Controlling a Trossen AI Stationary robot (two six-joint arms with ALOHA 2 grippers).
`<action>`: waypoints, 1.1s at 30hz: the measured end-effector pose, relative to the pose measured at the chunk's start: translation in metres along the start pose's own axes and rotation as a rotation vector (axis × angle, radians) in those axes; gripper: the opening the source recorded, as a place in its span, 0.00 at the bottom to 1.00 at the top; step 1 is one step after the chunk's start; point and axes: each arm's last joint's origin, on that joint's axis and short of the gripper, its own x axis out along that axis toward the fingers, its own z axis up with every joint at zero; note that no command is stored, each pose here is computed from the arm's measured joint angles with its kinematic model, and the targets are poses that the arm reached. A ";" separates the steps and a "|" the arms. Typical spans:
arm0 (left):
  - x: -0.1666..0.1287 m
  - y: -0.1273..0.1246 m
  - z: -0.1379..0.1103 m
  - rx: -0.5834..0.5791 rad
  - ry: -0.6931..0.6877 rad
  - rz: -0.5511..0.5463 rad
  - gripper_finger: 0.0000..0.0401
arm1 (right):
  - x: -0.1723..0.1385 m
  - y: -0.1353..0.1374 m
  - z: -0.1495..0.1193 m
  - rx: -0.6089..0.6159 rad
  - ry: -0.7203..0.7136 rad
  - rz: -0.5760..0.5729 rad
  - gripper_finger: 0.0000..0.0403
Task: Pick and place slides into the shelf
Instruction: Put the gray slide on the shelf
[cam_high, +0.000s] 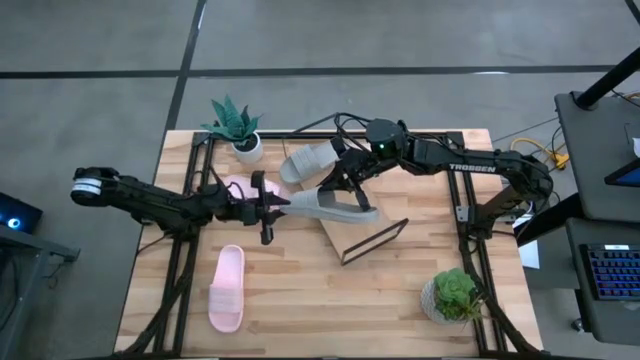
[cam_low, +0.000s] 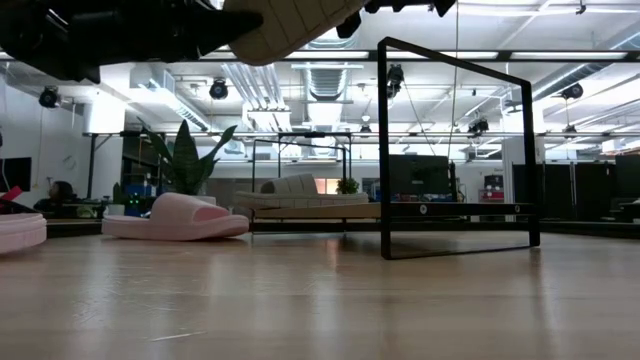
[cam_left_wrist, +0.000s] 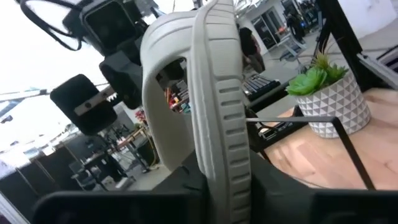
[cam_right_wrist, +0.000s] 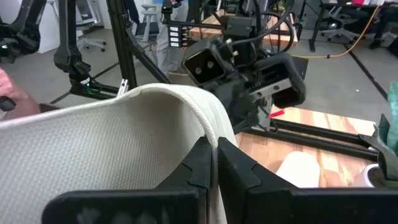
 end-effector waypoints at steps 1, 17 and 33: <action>0.000 0.000 0.000 0.009 0.002 -0.001 0.04 | 0.000 0.000 0.001 -0.001 -0.002 -0.001 0.03; -0.012 0.003 -0.008 0.093 0.231 0.110 0.03 | -0.026 -0.003 0.029 -0.066 0.231 -0.413 0.23; -0.016 0.007 -0.014 0.216 0.422 0.237 0.03 | -0.039 0.049 0.052 -0.382 0.421 -0.335 0.42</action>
